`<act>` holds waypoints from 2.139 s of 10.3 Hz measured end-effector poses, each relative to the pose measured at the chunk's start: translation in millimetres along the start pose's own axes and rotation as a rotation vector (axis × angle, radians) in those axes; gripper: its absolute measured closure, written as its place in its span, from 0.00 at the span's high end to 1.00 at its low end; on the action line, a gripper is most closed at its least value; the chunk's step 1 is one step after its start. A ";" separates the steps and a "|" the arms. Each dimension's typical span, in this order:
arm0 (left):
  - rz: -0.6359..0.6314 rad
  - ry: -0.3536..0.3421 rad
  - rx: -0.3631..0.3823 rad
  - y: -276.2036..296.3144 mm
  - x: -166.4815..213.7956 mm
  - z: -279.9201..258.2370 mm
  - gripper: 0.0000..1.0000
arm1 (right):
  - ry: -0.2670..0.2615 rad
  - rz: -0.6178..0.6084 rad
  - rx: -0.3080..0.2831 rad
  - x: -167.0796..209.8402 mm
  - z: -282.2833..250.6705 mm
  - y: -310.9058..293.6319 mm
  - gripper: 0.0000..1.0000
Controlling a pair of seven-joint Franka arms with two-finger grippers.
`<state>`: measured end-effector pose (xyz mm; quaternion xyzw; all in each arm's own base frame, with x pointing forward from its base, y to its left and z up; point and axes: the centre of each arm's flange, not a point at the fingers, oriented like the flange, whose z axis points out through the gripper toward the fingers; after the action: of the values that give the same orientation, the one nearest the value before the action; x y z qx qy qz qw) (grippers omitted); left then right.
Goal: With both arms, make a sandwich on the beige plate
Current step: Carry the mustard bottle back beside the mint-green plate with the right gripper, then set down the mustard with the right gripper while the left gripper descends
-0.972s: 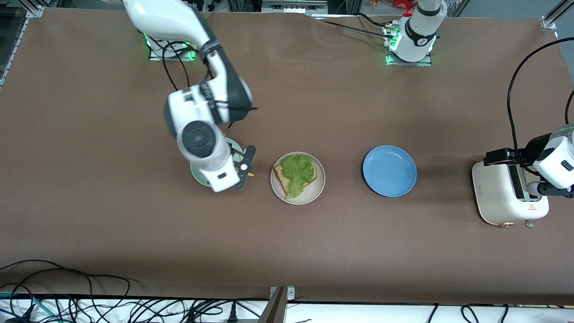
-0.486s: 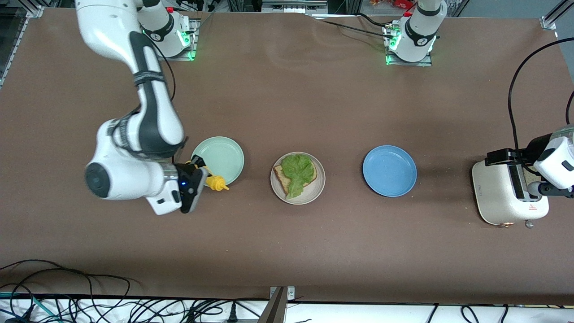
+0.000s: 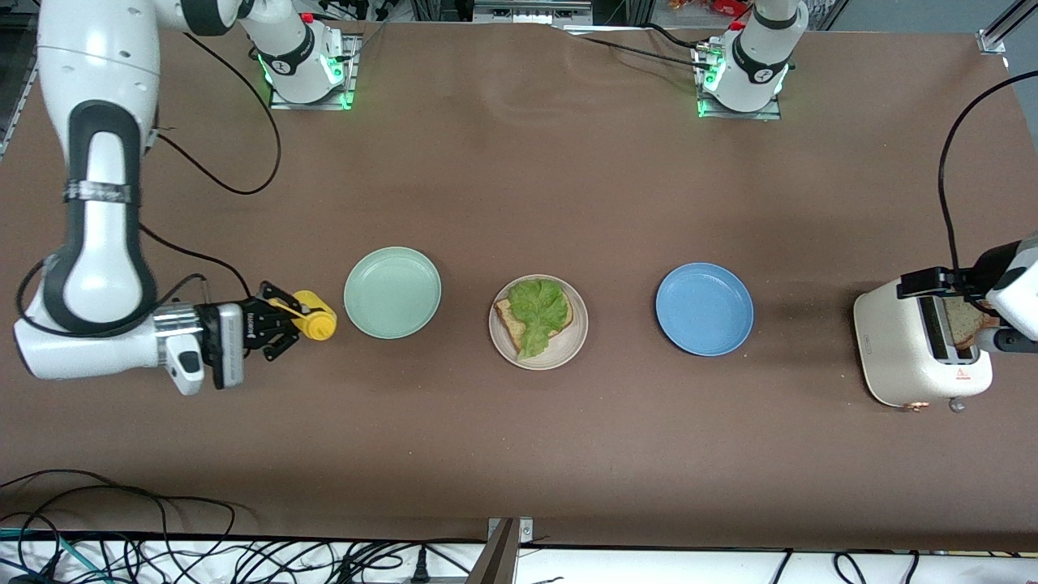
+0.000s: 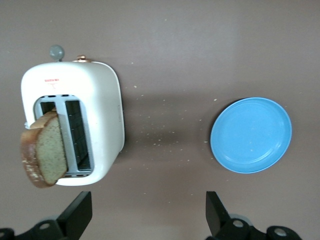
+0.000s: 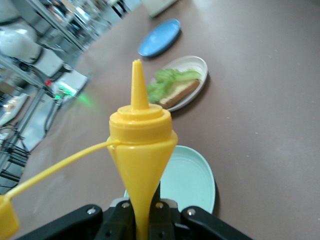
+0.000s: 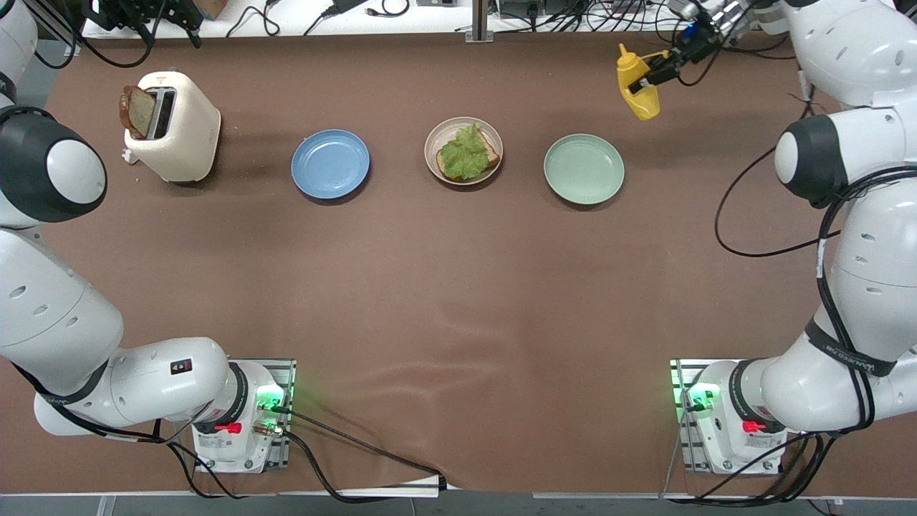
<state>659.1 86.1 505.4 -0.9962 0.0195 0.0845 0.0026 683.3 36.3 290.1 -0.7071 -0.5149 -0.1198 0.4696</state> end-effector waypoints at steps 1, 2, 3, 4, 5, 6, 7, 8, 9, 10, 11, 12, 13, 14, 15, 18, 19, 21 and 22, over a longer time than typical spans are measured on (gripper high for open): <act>0.014 0.009 -0.003 -16.7 0.1 2.8 1.00 | 0.034 -0.065 0.034 -22.4 -4.7 -0.1 0.08; 0.023 0.020 -0.006 -30.6 0.5 5.3 1.00 | 0.060 -0.139 0.058 -41.5 -6.9 1.1 0.08; 0.029 0.020 -0.009 -40.8 0.7 9.3 1.00 | 0.090 -0.207 0.093 -60.8 -6.9 1.0 0.08; 0.034 0.017 -0.012 -47.0 1.2 13.2 1.00 | 0.137 -0.282 0.124 -81.6 -4.4 1.2 0.08; 0.033 0.018 -0.014 -50.5 2.6 16.3 1.00 | 0.184 -0.367 0.127 -101.3 -3.2 2.9 0.08; 0.033 0.031 -0.012 -52.8 5.1 17.8 1.00 | 0.215 -0.429 0.116 -121.6 -3.2 5.3 0.08; 0.039 0.044 -0.011 -57.1 6.9 19.1 1.00 | 0.236 -0.473 0.106 -140.9 -2.5 8.5 0.08; 0.047 0.052 -0.011 -64.0 7.7 21.3 1.00 | 0.252 -0.513 0.100 -157.3 1.5 12.5 0.08; 0.050 0.061 -0.010 -72.6 7.6 23.0 1.00 | 0.272 -0.547 0.095 -171.3 9.2 17.8 0.08; 0.054 0.066 -0.011 -78.7 7.4 24.4 1.00 | 0.298 -0.573 0.087 -182.2 18.3 23.4 0.08; 0.055 0.065 -0.012 -81.6 7.6 26.1 1.00 | 0.323 -0.598 0.078 -190.6 26.6 28.4 0.08; 0.057 0.064 -0.013 -82.6 8.0 27.7 1.00 | 0.351 -0.624 0.061 -195.6 32.5 32.6 0.08; 0.057 0.063 -0.013 -83.4 8.4 28.9 1.00 | 0.375 -0.645 0.042 -198.8 36.2 35.9 0.09; 0.056 0.063 -0.014 -84.4 8.5 29.5 1.00 | 0.386 -0.651 0.036 -202.8 39.6 37.9 0.20; 0.056 0.064 -0.013 -84.9 8.5 29.6 1.00 | 0.395 -0.652 0.037 -205.0 41.8 38.5 0.33; 0.059 0.063 -0.014 -85.4 9.0 30.8 1.00 | 0.401 -0.649 0.030 -209.7 37.5 38.2 0.74; 0.063 0.066 -0.014 -86.3 9.4 31.2 1.00 | 0.399 -0.644 0.016 -214.6 31.3 38.2 0.88; 0.080 0.093 -0.007 -99.7 10.6 33.2 1.00 | 0.364 -0.614 -0.009 -235.7 13.4 36.5 1.00; 0.087 0.104 -0.005 -114.5 9.9 38.5 1.00 | 0.332 -0.580 -0.015 -249.9 0.7 34.0 1.00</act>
<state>666.9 200.4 466.0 -0.9975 0.0625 0.0328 -0.0047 601.4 -118.0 108.2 -0.5054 -0.6103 -0.3656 0.4882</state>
